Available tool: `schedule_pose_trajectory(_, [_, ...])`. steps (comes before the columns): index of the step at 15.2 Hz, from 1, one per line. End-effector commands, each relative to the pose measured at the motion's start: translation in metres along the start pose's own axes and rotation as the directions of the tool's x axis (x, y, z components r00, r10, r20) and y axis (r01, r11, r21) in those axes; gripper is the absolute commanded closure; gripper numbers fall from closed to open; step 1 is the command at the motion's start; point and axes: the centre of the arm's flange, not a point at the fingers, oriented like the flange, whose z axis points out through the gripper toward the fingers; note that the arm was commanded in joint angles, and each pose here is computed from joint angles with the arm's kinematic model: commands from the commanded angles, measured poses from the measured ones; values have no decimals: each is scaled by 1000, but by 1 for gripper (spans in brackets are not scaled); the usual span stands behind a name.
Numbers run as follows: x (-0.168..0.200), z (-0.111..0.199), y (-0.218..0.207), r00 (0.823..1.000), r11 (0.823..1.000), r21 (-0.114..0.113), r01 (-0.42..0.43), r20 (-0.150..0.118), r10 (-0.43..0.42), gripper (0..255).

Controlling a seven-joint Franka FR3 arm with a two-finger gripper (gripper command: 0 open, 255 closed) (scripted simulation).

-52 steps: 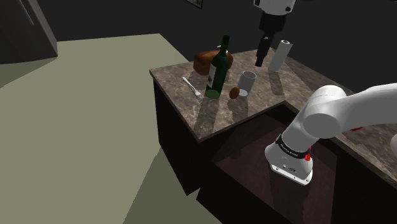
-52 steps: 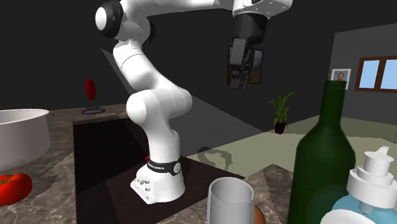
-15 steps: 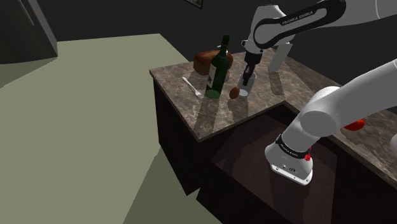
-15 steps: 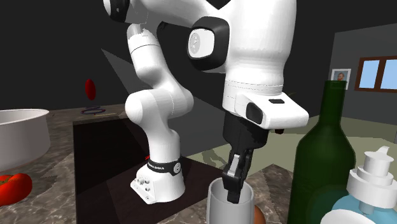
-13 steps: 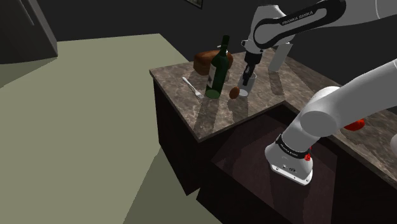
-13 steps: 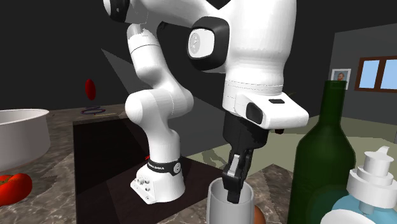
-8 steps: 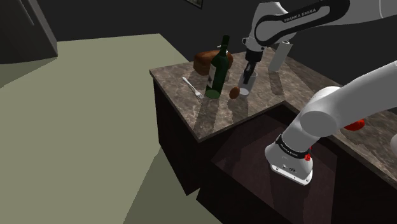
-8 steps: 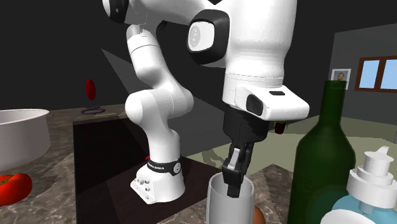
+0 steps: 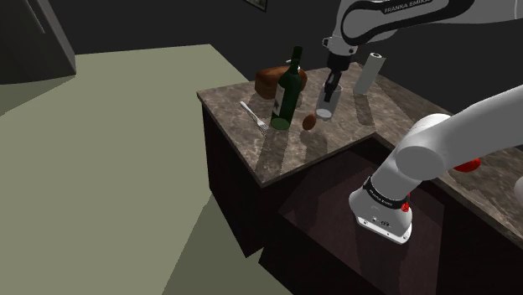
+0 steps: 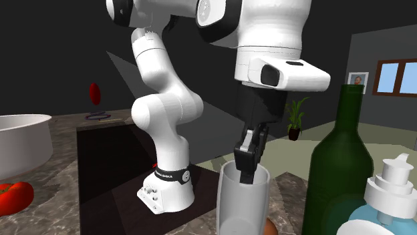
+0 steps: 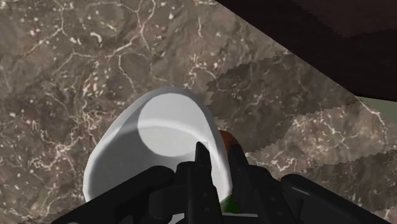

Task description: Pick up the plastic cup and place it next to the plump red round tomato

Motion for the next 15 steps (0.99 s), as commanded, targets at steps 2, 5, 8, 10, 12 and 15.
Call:
schedule_pose_trajectory(2, [-2,-17,-1,1000,1000,0,0,0,0,255])
schedule_pose_trajectory(5, [-4,-32,-2,1000,1000,0,0,0,0,255])
schedule_pose_trajectory(8, [-5,-48,-2,1000,1000,0,0,0,0,255])
schedule_pose_trajectory(10, [-6,-59,-3,1000,1000,0,0,0,0,255])
schedule_pose_trajectory(12, [-7,-69,-3,1000,1000,0,0,0,0,255])
schedule_pose_trajectory(15, [-9,-85,-4,1000,1000,0,0,0,0,255])
